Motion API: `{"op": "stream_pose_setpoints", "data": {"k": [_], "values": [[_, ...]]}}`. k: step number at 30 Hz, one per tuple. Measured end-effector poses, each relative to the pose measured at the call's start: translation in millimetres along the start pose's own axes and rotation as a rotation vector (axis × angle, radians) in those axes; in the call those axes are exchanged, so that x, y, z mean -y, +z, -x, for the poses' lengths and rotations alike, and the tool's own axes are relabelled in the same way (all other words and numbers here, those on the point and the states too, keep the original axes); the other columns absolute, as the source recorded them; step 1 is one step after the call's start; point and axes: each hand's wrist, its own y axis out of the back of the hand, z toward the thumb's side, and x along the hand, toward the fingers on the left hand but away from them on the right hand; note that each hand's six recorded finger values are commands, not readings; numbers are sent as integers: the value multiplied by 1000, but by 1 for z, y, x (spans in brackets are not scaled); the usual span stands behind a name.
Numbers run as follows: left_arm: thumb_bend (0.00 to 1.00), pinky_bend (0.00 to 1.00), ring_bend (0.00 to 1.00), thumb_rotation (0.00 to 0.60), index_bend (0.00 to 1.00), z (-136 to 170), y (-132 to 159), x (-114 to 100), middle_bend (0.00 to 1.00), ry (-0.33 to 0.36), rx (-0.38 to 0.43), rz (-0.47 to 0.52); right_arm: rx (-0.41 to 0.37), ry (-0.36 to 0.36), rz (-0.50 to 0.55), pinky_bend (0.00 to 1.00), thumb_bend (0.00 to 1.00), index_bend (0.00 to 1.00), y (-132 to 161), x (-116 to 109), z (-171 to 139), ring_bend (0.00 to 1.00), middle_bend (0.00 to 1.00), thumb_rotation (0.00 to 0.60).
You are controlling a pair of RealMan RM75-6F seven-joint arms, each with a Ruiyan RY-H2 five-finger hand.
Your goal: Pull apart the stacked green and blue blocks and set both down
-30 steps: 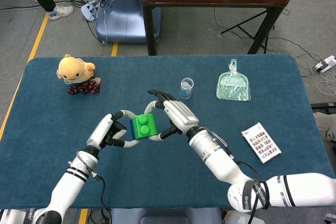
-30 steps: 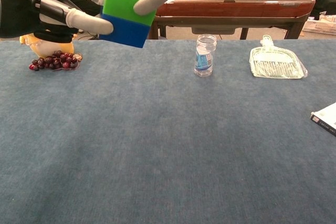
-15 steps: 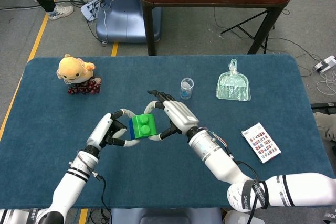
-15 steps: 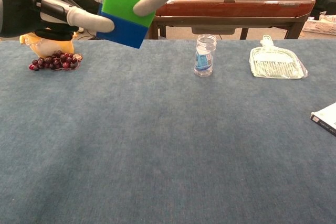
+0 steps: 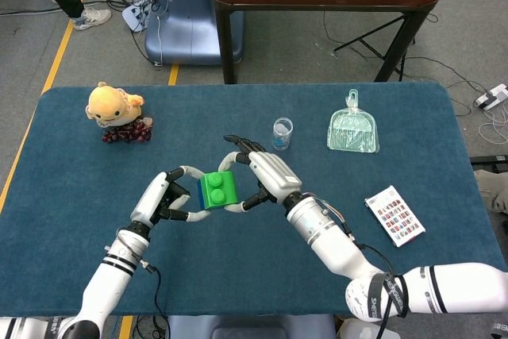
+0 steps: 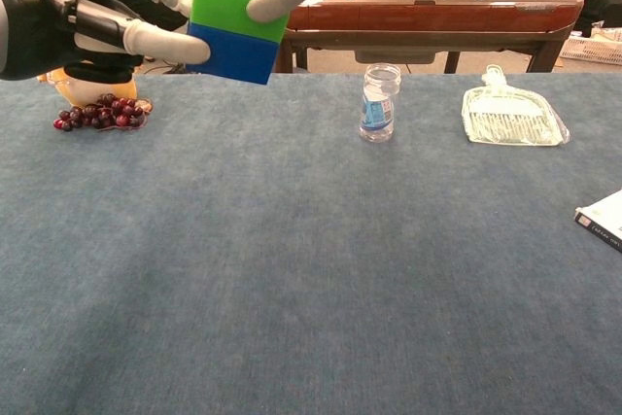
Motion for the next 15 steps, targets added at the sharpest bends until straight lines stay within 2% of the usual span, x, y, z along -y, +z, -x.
{"op": "stream_pose_setpoints", "data": {"k": [15], "values": [[63, 1000, 1000, 600, 869, 0, -6, 0, 1000, 12, -10, -14, -5, -5, 18, 26, 44, 640, -1, 0, 0, 0, 55, 600]]}}
